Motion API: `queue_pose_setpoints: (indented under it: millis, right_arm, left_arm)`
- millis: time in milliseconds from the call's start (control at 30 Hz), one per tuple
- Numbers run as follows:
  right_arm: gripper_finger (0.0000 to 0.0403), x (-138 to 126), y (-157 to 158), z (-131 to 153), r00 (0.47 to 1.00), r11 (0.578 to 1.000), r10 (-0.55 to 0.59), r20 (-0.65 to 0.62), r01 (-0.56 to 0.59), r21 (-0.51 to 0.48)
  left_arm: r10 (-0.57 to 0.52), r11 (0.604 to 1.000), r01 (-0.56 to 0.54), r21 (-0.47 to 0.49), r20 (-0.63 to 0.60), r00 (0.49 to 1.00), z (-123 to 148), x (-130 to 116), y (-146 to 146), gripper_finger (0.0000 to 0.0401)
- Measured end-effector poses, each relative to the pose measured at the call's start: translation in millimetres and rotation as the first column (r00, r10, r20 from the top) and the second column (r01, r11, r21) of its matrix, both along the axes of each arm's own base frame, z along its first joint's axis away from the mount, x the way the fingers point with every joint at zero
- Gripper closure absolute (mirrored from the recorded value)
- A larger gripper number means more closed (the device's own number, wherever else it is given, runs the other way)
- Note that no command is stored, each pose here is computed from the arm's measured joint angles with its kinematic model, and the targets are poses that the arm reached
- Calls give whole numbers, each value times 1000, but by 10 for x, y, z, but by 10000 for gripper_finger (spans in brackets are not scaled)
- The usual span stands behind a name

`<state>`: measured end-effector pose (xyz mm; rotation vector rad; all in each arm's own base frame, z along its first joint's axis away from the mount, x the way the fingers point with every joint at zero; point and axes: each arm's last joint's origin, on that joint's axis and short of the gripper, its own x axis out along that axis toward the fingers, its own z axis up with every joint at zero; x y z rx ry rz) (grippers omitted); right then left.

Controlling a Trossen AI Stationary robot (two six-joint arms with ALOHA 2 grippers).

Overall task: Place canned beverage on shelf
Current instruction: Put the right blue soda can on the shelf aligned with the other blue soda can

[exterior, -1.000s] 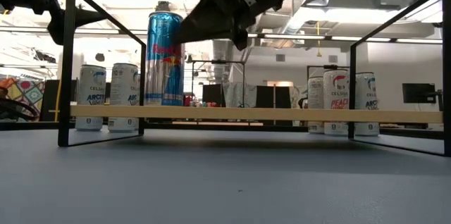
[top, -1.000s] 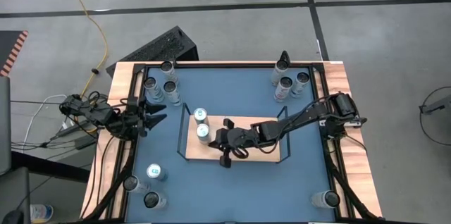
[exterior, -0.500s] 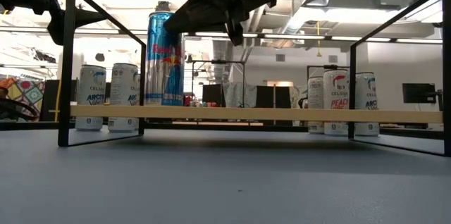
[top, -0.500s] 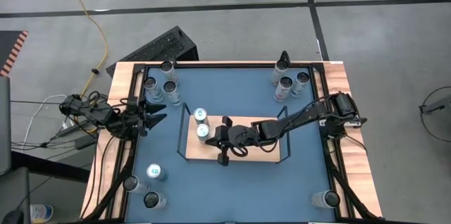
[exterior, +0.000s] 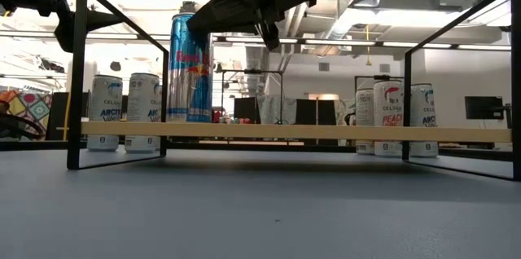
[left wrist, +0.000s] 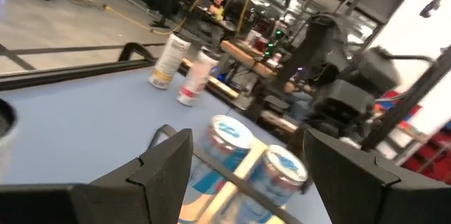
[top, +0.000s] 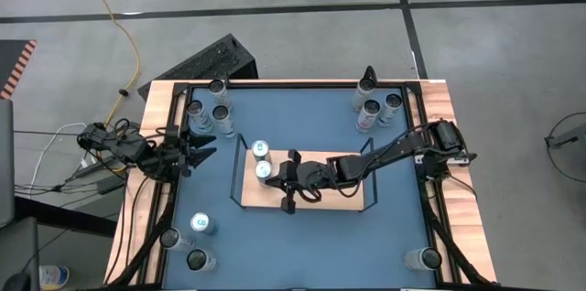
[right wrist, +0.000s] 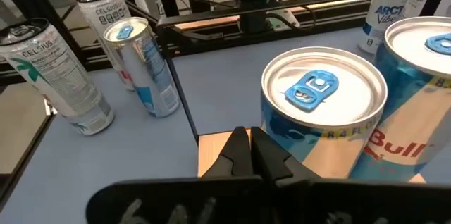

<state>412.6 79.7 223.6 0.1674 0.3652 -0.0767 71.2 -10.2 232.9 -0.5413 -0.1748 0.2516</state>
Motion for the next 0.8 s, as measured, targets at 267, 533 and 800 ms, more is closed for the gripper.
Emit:
queue_pose_setpoints:
  millis: [267, 533, 800]
  right_arm:
    - [403, 16, 204, 282, 993, 995, 93, 68, -90, -53]
    - [403, -16, 349, 542, 983, 985, 85, -163, -107, -132]
    - [403, -421, 529, 1136, 918, 925, -112, -380, -44, -378]
  left_arm:
    - [-206, 978, 204, 37, 48, 977, 66, 59, -81, 149]
    - [-219, 969, 223, 106, -45, 975, 149, 316, -195, 239]
    - [-260, 942, 287, 176, -162, 952, 531, 584, -358, 389]
